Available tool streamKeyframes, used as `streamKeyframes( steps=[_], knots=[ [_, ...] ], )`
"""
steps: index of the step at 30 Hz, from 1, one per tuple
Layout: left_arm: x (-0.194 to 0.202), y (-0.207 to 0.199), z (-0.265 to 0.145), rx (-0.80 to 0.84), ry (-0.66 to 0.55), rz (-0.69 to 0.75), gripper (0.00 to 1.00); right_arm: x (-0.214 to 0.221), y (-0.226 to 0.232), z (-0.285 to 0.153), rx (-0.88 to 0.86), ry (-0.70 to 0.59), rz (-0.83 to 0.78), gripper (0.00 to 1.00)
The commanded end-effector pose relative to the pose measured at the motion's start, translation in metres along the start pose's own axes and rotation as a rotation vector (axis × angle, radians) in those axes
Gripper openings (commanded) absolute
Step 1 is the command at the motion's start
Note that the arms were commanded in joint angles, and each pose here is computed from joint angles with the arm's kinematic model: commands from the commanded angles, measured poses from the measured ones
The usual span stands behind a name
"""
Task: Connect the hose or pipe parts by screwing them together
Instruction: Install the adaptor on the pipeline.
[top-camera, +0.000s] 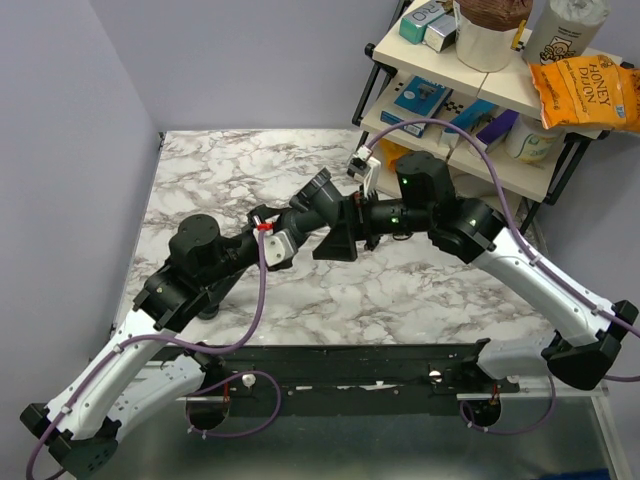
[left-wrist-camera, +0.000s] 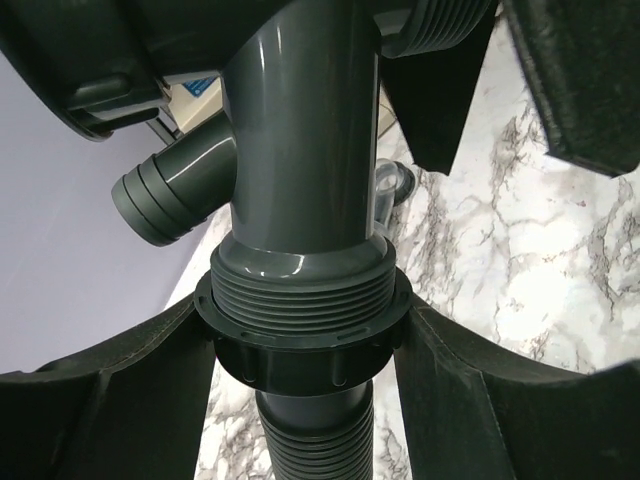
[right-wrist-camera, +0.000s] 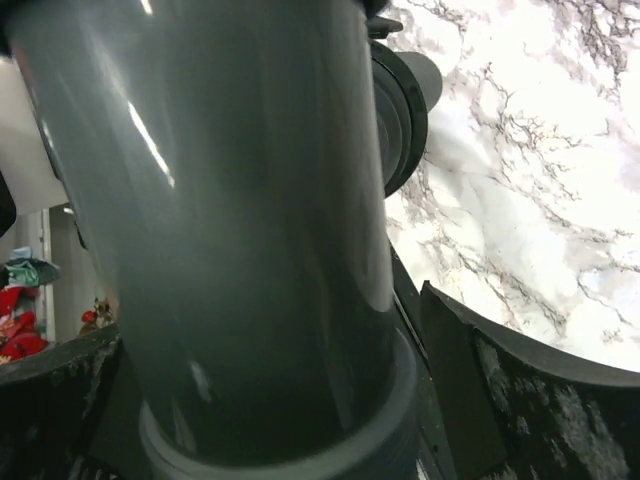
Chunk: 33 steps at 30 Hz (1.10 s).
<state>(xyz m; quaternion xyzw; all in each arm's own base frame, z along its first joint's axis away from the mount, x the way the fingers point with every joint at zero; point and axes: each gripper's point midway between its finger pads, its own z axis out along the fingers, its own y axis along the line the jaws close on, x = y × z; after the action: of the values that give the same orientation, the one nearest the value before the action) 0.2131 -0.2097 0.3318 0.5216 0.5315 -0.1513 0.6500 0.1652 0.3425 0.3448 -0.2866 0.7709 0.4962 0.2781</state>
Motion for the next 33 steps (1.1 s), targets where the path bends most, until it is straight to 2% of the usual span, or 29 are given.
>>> streamKeyframes(
  steps=[1, 3, 7, 11, 15, 16, 17, 18, 19, 20, 22, 25, 27, 33],
  knots=[
    [-0.04, 0.02, -0.004, -0.059, -0.121, 0.021, 0.0, -0.007, 0.018, -0.027, -0.002, -0.014, -0.08, 1.0],
    [-0.039, 0.019, -0.004, -0.056, -0.117, 0.013, 0.0, -0.017, 0.025, -0.044, 0.026, -0.05, -0.14, 1.0],
    [-0.038, 0.018, -0.004, -0.055, -0.118, -0.011, 0.0, -0.045, 0.056, -0.093, 0.033, -0.171, -0.367, 1.0],
    [-0.051, 0.009, -0.008, -0.003, -0.164, -0.016, 0.0, -0.058, 0.055, -0.123, 0.126, -0.255, -0.515, 1.0],
    [-0.069, -0.021, -0.018, 0.172, -0.234, 0.0, 0.0, -0.068, 0.029, -0.143, 0.295, -0.337, -0.739, 1.0],
    [-0.074, -0.034, -0.02, 0.251, -0.256, -0.011, 0.0, -0.068, 0.023, -0.146, 0.322, -0.333, -0.866, 1.0],
    [-0.084, -0.037, -0.024, 0.284, -0.275, -0.015, 0.0, -0.076, 0.027, -0.148, 0.324, -0.385, -0.963, 1.0],
    [-0.084, -0.044, -0.025, 0.329, -0.269, -0.045, 0.0, -0.062, 0.022, -0.145, 0.301, -0.374, -1.044, 1.0],
    [-0.089, -0.05, -0.027, 0.371, -0.291, -0.056, 0.0, -0.063, 0.024, -0.145, 0.293, -0.38, -1.197, 1.0],
    [-0.092, -0.052, -0.028, 0.386, -0.301, -0.065, 0.0, -0.067, 0.032, -0.147, 0.279, -0.424, -1.305, 1.0],
    [-0.097, -0.054, -0.029, 0.41, -0.316, -0.09, 0.0, -0.054, 0.037, -0.141, 0.223, -0.416, -1.545, 1.0],
    [-0.104, -0.06, -0.032, 0.457, -0.339, -0.098, 0.0, -0.067, 0.057, -0.148, 0.199, -0.429, -1.686, 1.0],
    [-0.107, -0.064, -0.034, 0.486, -0.354, -0.098, 0.0, -0.062, 0.059, -0.144, 0.147, -0.373, -1.708, 1.0],
    [-0.106, -0.066, -0.032, 0.503, -0.356, -0.109, 0.0, -0.067, 0.084, -0.142, 0.036, -0.396, -1.803, 1.0]
  ],
)
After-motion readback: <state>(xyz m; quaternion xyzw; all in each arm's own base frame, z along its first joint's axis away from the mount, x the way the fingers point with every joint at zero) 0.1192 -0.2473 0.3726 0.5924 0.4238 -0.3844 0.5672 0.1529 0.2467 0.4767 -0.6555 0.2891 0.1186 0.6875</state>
